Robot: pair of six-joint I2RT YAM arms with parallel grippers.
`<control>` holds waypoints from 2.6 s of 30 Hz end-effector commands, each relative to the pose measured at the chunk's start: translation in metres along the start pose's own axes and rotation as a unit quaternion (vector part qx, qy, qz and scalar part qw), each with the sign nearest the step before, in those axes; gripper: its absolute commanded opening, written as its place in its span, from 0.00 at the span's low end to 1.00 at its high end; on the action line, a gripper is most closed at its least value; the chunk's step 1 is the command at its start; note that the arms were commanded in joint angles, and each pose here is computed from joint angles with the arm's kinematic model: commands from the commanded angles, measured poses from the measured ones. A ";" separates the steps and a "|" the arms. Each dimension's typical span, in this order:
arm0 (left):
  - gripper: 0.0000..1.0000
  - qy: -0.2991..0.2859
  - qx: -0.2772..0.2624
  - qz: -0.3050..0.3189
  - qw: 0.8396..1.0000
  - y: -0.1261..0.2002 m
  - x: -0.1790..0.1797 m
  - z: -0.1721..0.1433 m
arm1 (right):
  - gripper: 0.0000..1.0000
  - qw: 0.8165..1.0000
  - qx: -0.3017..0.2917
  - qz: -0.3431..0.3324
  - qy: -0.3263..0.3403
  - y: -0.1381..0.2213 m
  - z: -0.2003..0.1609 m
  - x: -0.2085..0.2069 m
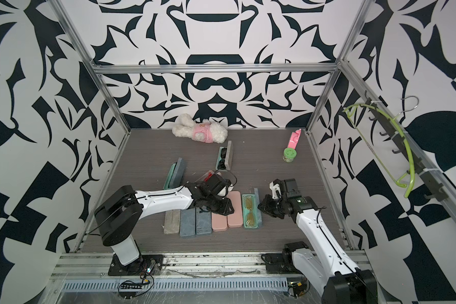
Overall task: Close the glasses case
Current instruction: Close the glasses case at the center of the board.
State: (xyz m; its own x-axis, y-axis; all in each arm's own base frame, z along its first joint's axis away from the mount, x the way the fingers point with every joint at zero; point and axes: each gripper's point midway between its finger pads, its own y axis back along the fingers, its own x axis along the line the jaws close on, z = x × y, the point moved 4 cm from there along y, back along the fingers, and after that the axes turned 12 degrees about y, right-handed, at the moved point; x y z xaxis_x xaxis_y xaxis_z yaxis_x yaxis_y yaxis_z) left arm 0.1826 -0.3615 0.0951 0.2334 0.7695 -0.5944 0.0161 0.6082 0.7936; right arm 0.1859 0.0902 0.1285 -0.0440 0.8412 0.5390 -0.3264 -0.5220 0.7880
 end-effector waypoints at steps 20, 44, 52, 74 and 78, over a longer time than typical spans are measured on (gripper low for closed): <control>0.27 -0.001 0.006 -0.001 1.000 -0.004 -0.005 0.000 | 0.18 1.000 0.006 0.002 0.010 0.000 -0.002 0.004; 0.25 0.001 0.014 -0.002 1.000 -0.009 -0.004 -0.002 | 0.18 1.000 0.011 -0.002 0.013 -0.002 -0.004 0.005; 0.24 0.001 0.014 -0.002 1.000 -0.009 -0.005 -0.001 | 0.18 1.000 0.012 -0.001 0.013 -0.004 -0.005 0.005; 0.24 0.000 0.017 -0.002 1.000 -0.012 -0.007 -0.002 | 0.18 1.000 0.019 0.002 0.016 -0.010 -0.006 0.009; 0.24 0.000 0.018 -0.002 1.000 -0.013 -0.006 -0.002 | 0.17 1.000 0.022 0.001 0.020 -0.013 -0.006 0.011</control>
State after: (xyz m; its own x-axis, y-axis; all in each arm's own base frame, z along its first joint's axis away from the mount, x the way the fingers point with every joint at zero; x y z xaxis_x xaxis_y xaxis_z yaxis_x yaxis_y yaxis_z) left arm 0.1794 -0.3678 0.0889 0.2280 0.7725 -0.5927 0.0339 0.6021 0.7977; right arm 0.1854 0.1040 0.1262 -0.0890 0.8437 0.5294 -0.3022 -0.5293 0.7928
